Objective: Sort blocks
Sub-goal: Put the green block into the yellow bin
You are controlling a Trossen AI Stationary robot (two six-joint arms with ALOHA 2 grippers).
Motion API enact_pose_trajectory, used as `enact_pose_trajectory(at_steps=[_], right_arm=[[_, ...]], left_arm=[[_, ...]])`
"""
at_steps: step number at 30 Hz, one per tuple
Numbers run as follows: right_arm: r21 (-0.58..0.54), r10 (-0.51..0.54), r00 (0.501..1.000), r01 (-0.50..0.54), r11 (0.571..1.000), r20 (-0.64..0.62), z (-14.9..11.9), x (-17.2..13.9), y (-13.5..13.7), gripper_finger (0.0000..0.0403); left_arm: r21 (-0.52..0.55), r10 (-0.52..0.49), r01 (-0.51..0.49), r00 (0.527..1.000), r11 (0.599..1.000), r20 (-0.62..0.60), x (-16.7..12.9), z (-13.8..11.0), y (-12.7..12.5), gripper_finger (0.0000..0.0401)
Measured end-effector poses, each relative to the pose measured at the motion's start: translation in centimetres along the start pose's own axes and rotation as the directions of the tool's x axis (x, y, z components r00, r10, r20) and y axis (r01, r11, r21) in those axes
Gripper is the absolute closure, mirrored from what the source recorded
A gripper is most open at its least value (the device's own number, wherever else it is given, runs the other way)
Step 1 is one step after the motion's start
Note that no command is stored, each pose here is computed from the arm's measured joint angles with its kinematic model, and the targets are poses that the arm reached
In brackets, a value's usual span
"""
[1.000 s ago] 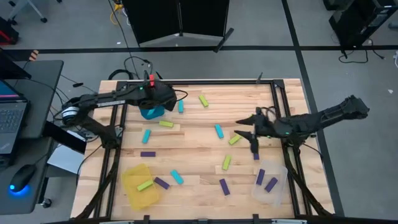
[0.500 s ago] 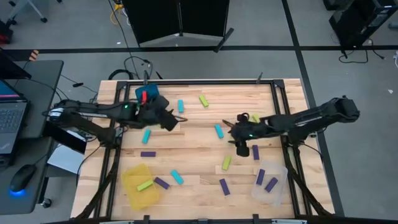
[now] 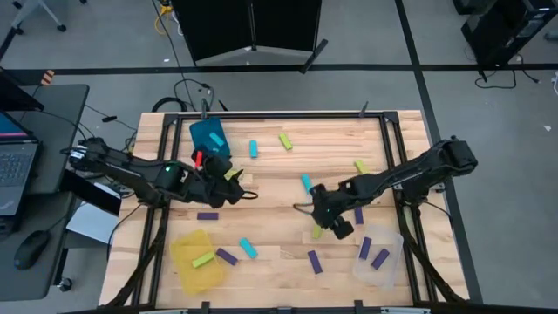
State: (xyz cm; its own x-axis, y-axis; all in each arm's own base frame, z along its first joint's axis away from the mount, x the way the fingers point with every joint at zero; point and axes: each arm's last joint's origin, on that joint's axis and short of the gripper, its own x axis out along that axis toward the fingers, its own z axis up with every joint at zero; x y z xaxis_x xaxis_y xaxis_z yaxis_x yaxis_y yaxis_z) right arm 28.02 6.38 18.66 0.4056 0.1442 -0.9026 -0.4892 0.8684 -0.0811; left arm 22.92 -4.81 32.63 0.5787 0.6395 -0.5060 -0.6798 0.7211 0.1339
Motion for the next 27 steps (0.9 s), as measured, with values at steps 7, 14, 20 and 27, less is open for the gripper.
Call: enact_pose_trajectory(at_steps=[7, 14, 20, 27], right_arm=[[-0.097, 0.014, 0.993, -0.025, 0.995, -0.115, 0.9, 2.7, 1.6, 0.0145], [-0.15, 0.001, 0.982, -0.029, 0.988, -0.187, 0.8, 4.9, 2.1, 0.0139], [-0.168, 0.027, 0.978, -0.062, 0.984, -0.205, 0.6, 5.7, 2.0, 0.0156], [-0.167, 0.061, 0.977, -0.097, 0.981, -0.205, 0.5, 5.6, 2.0, 0.0225]], left_arm=[[-0.003, -0.016, 0.016, 1.0, 1.0, 0.017, -0.6, -0.3, -0.4, 0.0133], [-0.011, -0.039, 0.039, 0.999, 0.999, 0.027, -1.2, -0.5, -0.8, 0.0133], [0.001, -0.059, 0.059, 0.998, 0.998, 0.032, -1.7, -0.8, -1.1, 0.0133], [-0.003, -0.068, 0.069, 0.997, 0.998, 0.035, -2.0, -0.9, -1.3, 0.0133]])
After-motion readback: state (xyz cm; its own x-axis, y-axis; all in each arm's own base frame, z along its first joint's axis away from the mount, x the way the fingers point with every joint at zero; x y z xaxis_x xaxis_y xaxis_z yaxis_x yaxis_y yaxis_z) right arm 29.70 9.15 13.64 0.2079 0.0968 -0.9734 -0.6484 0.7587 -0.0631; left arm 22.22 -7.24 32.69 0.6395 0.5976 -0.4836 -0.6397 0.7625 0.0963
